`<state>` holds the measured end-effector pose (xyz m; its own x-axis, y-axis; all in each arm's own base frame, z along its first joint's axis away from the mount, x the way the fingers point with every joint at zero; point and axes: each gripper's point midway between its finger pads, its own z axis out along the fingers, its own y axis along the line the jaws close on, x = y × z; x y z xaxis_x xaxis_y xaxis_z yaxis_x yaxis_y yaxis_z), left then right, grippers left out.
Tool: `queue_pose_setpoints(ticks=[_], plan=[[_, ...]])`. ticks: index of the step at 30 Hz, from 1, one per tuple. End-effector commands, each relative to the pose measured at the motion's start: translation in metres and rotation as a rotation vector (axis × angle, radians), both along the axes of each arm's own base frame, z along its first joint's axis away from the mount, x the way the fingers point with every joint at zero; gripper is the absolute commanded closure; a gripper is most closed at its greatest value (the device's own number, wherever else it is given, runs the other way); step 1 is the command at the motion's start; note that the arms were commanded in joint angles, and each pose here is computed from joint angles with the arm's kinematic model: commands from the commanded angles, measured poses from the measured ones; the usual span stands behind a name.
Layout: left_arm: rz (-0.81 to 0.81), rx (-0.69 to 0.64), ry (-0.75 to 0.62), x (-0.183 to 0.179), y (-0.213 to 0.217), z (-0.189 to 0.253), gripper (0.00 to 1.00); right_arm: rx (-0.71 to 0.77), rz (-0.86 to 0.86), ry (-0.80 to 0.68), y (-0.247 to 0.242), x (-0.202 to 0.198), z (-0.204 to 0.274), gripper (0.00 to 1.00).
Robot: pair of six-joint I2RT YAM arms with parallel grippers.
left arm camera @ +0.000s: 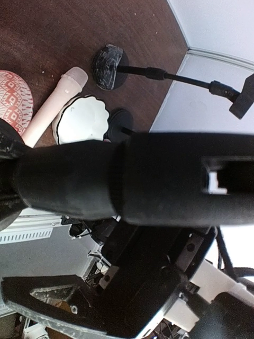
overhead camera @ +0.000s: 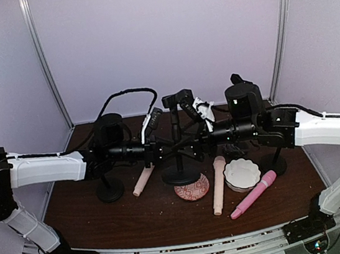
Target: Attach the microphones to the stand
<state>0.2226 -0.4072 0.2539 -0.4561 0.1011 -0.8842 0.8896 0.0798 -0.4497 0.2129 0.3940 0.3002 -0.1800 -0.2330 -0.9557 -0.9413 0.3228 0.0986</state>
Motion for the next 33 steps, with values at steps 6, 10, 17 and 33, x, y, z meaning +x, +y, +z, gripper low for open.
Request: queue_pose_setpoints(ticks=[6, 10, 17, 33], plan=[[0.103, -0.023, -0.059, 0.028, -0.004, 0.026, 1.0, 0.078, 0.108, -0.037, -0.027, -0.053, 0.022, 0.26], [0.017, -0.05, -0.112, 0.011, -0.003, 0.032, 1.0, 0.115, 0.02, 0.029, -0.05, -0.023, 0.008, 0.29], [-0.171, -0.123, -0.149, -0.02, -0.003, 0.041, 1.0, 0.271, 0.066, 0.084, -0.042, -0.004, 0.025, 0.36], [-0.195, -0.114, -0.14, -0.024, -0.006, 0.038, 1.0, 0.345, 0.193, 0.133, -0.009, 0.002, 0.041, 0.51]])
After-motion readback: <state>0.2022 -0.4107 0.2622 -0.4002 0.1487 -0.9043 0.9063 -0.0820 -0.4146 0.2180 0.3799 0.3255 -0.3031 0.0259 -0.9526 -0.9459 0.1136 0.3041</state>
